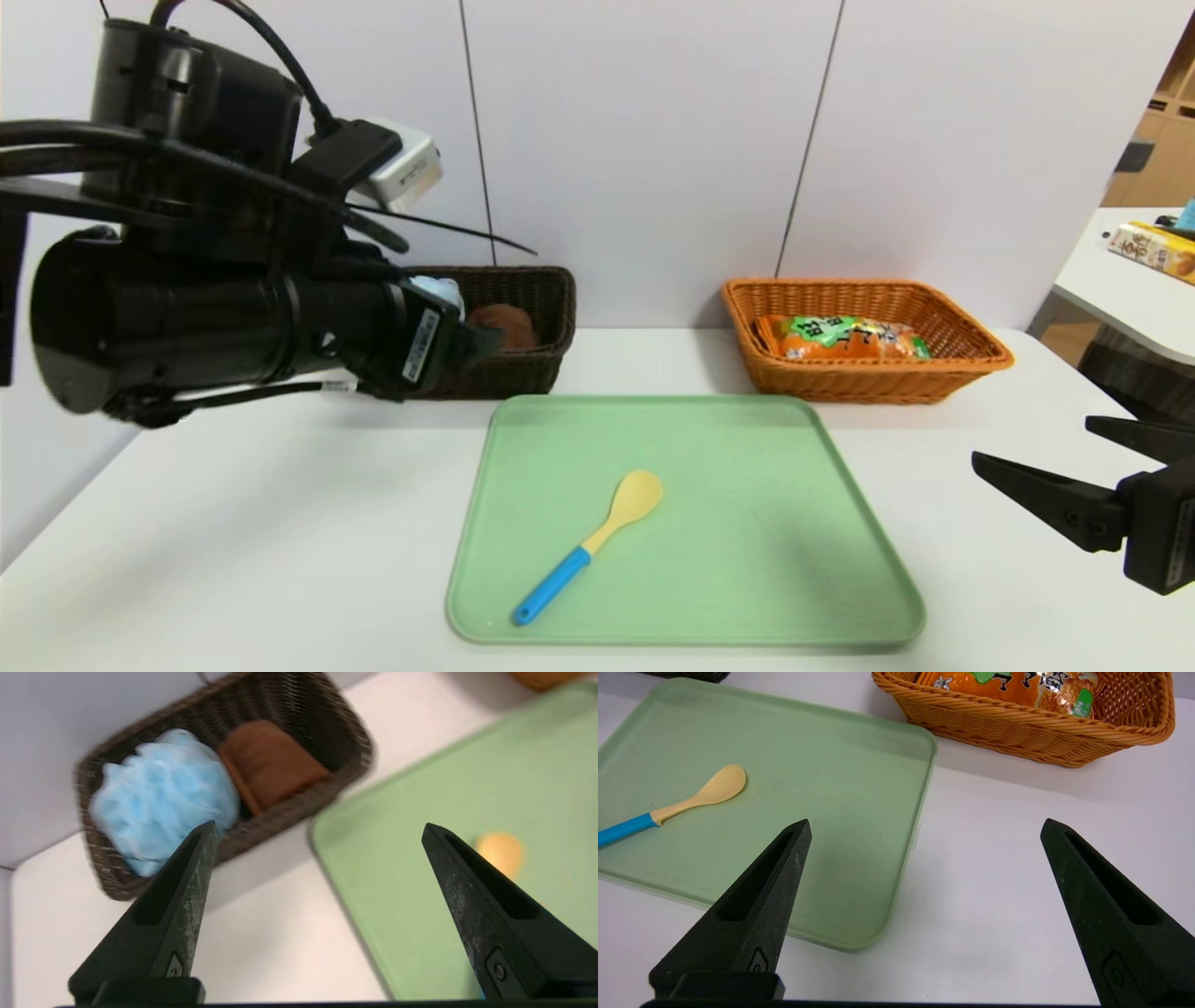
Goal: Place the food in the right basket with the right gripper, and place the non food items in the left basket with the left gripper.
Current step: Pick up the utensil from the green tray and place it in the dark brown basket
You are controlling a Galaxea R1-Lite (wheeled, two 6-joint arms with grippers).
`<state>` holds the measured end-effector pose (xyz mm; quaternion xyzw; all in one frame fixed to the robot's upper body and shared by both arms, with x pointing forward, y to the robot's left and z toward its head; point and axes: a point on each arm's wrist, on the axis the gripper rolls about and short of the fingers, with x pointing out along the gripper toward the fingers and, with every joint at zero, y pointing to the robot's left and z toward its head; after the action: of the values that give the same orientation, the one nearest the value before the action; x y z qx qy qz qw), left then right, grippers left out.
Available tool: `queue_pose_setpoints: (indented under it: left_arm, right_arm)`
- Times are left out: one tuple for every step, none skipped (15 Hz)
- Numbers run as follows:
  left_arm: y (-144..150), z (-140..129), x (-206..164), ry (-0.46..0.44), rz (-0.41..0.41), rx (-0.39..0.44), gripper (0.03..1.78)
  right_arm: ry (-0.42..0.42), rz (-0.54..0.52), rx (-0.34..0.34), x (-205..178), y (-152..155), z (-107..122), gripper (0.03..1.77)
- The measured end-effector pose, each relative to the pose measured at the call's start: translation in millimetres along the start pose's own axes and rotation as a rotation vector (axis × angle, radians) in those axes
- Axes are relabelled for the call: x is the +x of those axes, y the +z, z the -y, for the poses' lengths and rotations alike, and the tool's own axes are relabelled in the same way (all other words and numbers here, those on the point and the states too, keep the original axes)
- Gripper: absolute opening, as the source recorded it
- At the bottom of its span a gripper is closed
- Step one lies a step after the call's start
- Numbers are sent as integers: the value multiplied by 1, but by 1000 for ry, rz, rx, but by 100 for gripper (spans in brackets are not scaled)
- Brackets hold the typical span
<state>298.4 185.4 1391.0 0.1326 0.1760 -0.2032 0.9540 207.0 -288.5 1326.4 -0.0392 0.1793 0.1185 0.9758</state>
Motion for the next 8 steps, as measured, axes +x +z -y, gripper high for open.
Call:
queue_pose_setpoints:
  left_arm:
    - [-6, 11, -11, -46, -24, 1, 158]
    - [-12, 20, -19, -85, -44, 0, 159]
    - [-17, 29, -27, -115, -55, -1, 161]
    - [-22, 36, -32, -139, -66, 5, 162]
    - [-26, 43, -37, -162, -80, 14, 163]
    - [-31, 50, -41, -182, -105, 21, 164]
    - [-36, 56, -43, -198, -141, 15, 165]
    - [-39, 61, -43, -210, -170, 2, 165]
  right_arm:
    - [0, 0, -1, 0, 0, 0, 169]
    - [0, 0, -2, 0, 0, 0, 169]
    - [0, 0, -1, 0, 0, 0, 169]
    - [0, 0, -2, 0, 0, 0, 169]
    - [0, 0, -2, 0, 0, 0, 169]
    - [0, 0, -2, 0, 0, 0, 169]
    - [0, 1, -2, 0, 0, 0, 169]
    - [0, 1, -1, 0, 0, 0, 169]
